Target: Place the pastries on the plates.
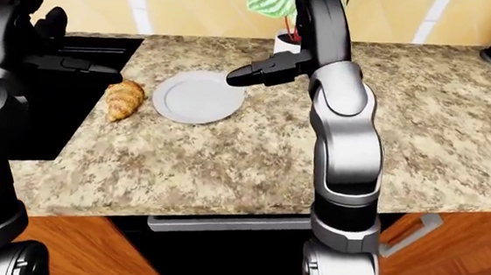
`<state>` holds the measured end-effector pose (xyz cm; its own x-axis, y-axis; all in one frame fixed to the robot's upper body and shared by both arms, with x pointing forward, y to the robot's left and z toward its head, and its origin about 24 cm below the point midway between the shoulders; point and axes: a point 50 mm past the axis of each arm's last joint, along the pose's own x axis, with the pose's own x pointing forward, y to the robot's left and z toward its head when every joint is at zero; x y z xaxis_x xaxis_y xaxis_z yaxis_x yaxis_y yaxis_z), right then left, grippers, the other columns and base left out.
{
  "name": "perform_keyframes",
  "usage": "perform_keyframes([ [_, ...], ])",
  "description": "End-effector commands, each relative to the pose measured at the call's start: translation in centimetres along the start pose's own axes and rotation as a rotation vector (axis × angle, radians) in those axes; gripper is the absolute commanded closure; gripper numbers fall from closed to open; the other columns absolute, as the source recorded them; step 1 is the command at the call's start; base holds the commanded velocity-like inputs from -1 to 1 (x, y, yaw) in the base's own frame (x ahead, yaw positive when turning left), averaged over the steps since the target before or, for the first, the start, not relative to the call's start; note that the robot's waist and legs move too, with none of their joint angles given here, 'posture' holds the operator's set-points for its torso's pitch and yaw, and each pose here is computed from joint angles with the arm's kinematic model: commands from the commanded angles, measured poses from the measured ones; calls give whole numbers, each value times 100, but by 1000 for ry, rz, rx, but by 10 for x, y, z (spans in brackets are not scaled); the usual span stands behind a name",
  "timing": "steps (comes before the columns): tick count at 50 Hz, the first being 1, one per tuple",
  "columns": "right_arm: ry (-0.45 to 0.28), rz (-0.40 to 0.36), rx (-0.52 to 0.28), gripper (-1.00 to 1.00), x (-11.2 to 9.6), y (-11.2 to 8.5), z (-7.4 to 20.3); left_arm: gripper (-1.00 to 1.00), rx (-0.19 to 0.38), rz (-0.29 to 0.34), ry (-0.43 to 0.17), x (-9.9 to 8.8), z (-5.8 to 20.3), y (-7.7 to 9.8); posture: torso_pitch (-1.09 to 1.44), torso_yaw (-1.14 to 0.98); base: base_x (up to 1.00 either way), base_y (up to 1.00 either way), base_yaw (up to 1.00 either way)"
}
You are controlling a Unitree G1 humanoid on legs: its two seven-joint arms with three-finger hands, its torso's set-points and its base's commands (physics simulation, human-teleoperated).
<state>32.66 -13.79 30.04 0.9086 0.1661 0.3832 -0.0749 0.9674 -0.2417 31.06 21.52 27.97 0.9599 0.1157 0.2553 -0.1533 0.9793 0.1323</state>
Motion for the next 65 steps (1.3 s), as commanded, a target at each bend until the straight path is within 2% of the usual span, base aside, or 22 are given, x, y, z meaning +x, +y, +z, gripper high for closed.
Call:
perform_keyframes([
  [1,-90,-21,-15,-100,-1,-5,19,-100,7,11,-89,-1,17,2,0,0,0,0,0],
  [6,-90,-21,-17,-100,-2,-5,19,-100,4,17,-82,-2,14,4,0,0,0,0,0],
  [10,-89,-19,-16,-100,-3,-4,19,-100,-1,-2,-82,3,13,5,0,0,0,0,0],
  [13,-90,-19,-18,-100,-2,-4,19,-100,21,-17,-84,9,15,7,0,0,0,0,0],
  [15,-90,-22,-19,-100,-3,-5,19,-100,52,-23,-84,19,13,12,0,0,0,0,0],
  [20,-88,-23,-20,-100,-4,-6,19,-100,101,-57,-47,32,7,15,0,0,0,0,0],
  [21,-88,-21,-20,-100,-5,-5,19,-100,142,-75,-22,36,4,16,0,0,0,0,0],
  [27,-86,-24,-22,-100,-5,-6,18,-100,230,-138,31,54,-10,20,0,0,0,0,0],
  [35,-83,-24,-29,-100,-5,-7,18,-100,286,-172,71,79,-25,15,0,0,0,0,0],
  [42,-83,-24,-33,-100,-4,-7,19,-100,318,-198,91,91,-41,3,0,0,0,0,0],
  [56,-71,-30,-38,-100,-7,-8,14,-100,358,-239,126,94,-65,-13,0,0,0,0,0],
  [65,-68,-31,-44,-100,-8,-8,12,-100,399,-222,158,93,-77,-14,0,0,0,0,0],
])
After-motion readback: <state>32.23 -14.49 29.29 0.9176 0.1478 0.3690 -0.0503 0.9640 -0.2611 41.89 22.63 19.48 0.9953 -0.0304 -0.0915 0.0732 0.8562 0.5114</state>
